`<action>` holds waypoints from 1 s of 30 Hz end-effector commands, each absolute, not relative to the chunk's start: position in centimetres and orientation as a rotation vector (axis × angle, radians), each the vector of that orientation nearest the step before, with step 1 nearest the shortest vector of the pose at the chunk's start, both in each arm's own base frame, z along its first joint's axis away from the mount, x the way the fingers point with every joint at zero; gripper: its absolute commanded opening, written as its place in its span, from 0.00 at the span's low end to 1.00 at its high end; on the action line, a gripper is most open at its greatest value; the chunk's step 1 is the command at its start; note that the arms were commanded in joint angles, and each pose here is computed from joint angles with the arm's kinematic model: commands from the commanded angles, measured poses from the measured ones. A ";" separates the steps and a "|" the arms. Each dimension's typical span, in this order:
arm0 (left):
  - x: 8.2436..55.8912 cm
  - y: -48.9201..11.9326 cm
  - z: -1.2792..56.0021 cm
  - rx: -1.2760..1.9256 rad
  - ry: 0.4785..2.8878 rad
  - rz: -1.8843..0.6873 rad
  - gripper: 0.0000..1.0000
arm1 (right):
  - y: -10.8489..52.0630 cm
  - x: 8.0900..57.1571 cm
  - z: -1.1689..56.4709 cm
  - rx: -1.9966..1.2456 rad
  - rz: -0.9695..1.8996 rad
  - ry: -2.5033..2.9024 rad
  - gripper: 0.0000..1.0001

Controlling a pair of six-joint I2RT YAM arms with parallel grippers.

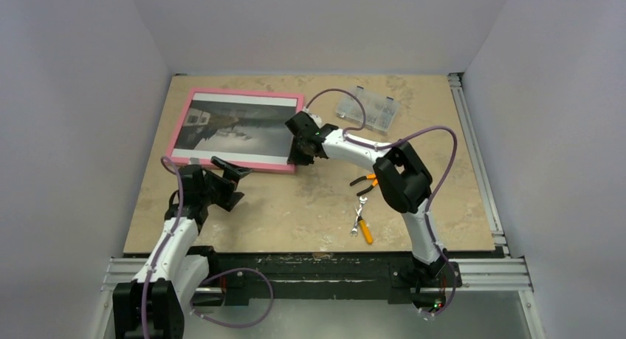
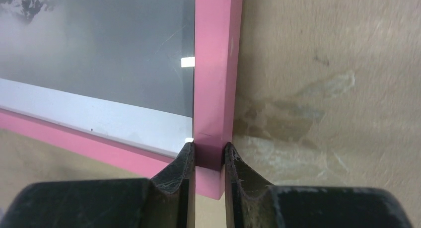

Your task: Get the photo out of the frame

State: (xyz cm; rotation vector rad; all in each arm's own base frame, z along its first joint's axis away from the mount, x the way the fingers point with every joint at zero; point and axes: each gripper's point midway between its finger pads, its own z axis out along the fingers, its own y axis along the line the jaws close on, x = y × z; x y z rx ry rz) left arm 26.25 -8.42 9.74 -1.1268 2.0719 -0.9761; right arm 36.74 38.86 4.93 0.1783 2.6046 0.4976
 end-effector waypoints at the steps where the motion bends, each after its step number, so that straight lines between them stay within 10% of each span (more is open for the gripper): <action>1: 27.3 -8.5 10.4 -1.175 1.950 -1.065 1.00 | 42.1 35.0 11.4 0.270 0.880 2.534 0.00; 23: 28.9 -8.1 7.9 -1.169 1.863 -1.050 0.83 | 41.0 33.0 12.0 0.286 0.936 2.515 0.00; 25: 28.2 -7.9 7.6 -1.158 1.922 -0.969 0.86 | 40.2 33.1 10.4 0.221 0.795 2.560 0.20; 30: 26.6 -6.8 7.9 -1.149 2.002 -0.820 0.90 | 38.6 32.9 7.1 0.218 0.478 2.656 0.34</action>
